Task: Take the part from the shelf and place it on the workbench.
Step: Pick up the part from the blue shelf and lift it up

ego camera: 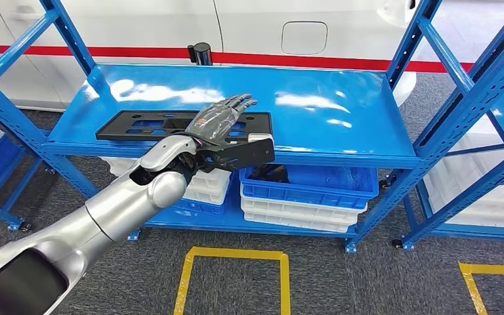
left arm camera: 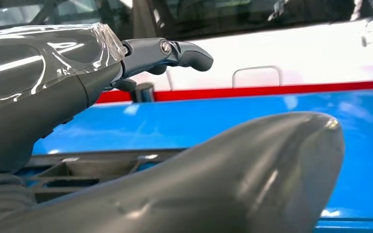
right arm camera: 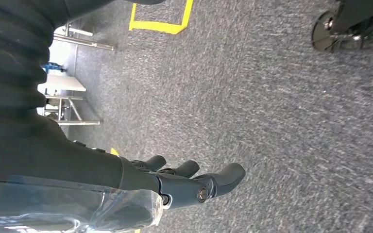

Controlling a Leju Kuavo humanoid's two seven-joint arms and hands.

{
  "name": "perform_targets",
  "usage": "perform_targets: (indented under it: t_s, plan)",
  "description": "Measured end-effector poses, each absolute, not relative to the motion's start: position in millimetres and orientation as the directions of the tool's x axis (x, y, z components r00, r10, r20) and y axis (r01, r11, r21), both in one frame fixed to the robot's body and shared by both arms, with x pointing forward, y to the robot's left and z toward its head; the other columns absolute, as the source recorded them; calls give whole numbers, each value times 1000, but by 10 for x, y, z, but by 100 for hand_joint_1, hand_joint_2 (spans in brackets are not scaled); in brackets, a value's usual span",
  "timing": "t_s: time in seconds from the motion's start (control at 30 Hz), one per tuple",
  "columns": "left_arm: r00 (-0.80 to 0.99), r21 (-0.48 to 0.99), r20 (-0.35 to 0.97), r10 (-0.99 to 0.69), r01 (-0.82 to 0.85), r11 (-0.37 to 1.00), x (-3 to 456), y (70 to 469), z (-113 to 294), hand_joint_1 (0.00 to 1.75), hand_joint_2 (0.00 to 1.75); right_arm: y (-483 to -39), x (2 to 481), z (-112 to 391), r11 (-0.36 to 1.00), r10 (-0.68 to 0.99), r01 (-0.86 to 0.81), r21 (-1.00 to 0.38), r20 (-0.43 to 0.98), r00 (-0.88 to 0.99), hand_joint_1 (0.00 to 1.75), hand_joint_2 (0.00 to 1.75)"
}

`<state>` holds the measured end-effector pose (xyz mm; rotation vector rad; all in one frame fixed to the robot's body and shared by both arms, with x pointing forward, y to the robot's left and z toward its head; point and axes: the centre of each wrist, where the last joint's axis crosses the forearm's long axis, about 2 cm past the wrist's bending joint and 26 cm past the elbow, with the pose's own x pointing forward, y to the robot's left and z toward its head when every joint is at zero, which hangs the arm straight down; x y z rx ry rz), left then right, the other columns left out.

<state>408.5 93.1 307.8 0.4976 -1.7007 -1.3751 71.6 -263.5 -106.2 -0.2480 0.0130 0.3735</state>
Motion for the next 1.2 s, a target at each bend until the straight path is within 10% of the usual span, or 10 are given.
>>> perform_targets:
  t_s: [0.17, 0.3, 1.13, 1.2]
  plan:
    - [-406, 932, 342, -848, 260, 252, 4128, 989, 3014, 0, 0, -2636, 711, -1063, 902, 352, -364, -233, -94, 931, 0, 175]
    - [-315, 932, 306, -899, 292, 215, 4194, 1083, 2935, 0, 175, -2632, 707, -1064, 899, 357, -371, -231, -104, 928, 0, 175]
    - [-143, 906, 217, -966, 397, 145, 4312, 1351, 2533, 0, 175, -2621, 699, -1064, 888, 381, -396, -234, -108, 918, 0, 175]
    - [-139, 907, 210, -968, 398, 139, 4312, 1355, 2529, 0, 87, -2621, 698, -1064, 888, 381, -396, -232, -108, 918, 0, 175]
